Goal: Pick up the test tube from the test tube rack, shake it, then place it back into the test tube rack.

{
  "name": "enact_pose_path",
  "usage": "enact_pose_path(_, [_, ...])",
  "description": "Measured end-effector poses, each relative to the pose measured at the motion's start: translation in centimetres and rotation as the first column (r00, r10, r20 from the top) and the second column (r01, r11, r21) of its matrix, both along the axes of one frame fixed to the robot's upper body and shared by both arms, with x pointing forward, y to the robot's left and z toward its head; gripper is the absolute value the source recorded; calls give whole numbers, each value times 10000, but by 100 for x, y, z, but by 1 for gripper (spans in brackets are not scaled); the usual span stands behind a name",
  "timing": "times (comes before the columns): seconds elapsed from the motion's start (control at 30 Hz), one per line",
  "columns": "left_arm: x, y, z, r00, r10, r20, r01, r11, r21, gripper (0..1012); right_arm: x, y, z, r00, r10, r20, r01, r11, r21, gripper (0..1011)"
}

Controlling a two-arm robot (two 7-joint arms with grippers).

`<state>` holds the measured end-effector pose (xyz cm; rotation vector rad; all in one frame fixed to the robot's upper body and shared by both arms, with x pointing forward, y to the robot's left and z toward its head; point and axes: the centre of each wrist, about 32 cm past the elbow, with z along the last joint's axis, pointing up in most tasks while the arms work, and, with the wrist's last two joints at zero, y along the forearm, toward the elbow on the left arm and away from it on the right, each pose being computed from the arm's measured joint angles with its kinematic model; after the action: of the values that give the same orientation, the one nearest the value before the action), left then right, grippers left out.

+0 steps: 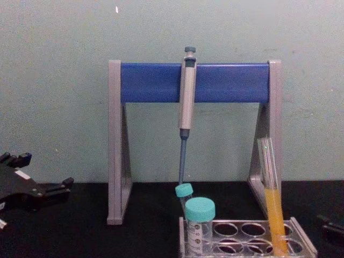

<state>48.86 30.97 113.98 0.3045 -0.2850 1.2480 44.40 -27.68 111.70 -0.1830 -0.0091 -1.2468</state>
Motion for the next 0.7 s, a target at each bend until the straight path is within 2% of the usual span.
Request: enact_pose_path(0.7, [0,0,0,10000,0,-1,0,10000,-1,1001,0,0,1,10000,-1,5,1,10000,12,1000])
